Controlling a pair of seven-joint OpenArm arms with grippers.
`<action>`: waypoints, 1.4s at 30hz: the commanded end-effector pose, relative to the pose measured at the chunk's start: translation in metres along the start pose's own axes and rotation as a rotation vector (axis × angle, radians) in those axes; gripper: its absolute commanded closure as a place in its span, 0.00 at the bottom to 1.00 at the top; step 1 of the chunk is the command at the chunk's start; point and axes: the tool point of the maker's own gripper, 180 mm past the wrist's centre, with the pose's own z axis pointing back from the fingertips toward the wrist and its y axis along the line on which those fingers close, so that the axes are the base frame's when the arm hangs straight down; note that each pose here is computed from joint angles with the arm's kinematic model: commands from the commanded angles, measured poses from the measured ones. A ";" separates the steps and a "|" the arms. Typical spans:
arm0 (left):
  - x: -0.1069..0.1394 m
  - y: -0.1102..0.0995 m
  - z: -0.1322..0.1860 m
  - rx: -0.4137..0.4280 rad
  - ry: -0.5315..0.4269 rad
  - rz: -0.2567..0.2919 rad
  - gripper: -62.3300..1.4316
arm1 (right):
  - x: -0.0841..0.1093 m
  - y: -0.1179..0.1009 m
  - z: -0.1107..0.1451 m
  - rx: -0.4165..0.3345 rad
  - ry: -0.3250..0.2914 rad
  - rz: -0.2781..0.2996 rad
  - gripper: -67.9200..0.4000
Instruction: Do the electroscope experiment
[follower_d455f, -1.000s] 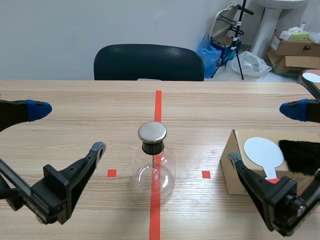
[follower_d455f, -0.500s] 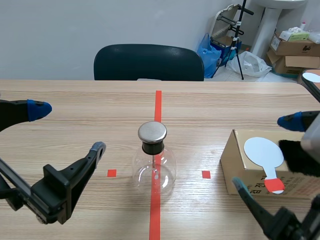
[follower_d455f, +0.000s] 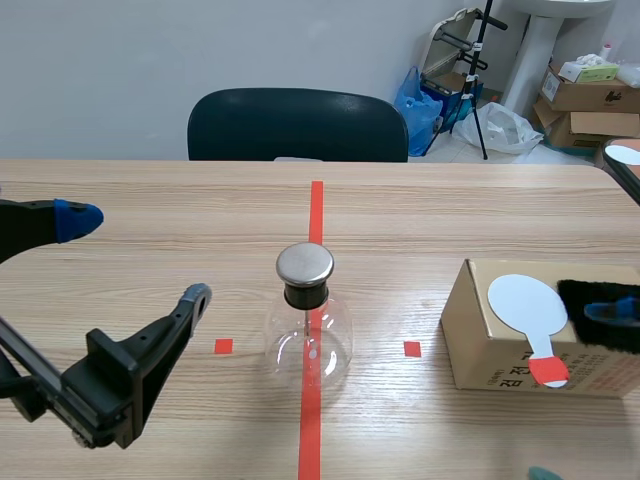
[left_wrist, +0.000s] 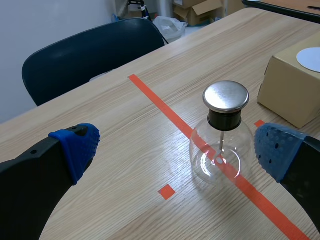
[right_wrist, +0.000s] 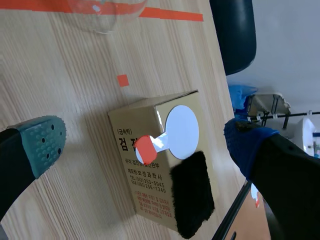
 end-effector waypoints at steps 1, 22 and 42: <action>0.004 -0.001 0.000 0.007 -0.020 0.017 0.00 | 0.003 -0.007 -0.001 -0.030 0.000 0.016 0.00; 0.004 -0.001 0.000 0.007 -0.020 0.017 0.00 | -0.054 0.020 0.001 -0.217 0.156 0.251 0.00; 0.004 -0.001 0.000 0.007 -0.021 0.017 0.00 | -0.074 0.009 -0.038 -0.440 0.223 0.387 0.00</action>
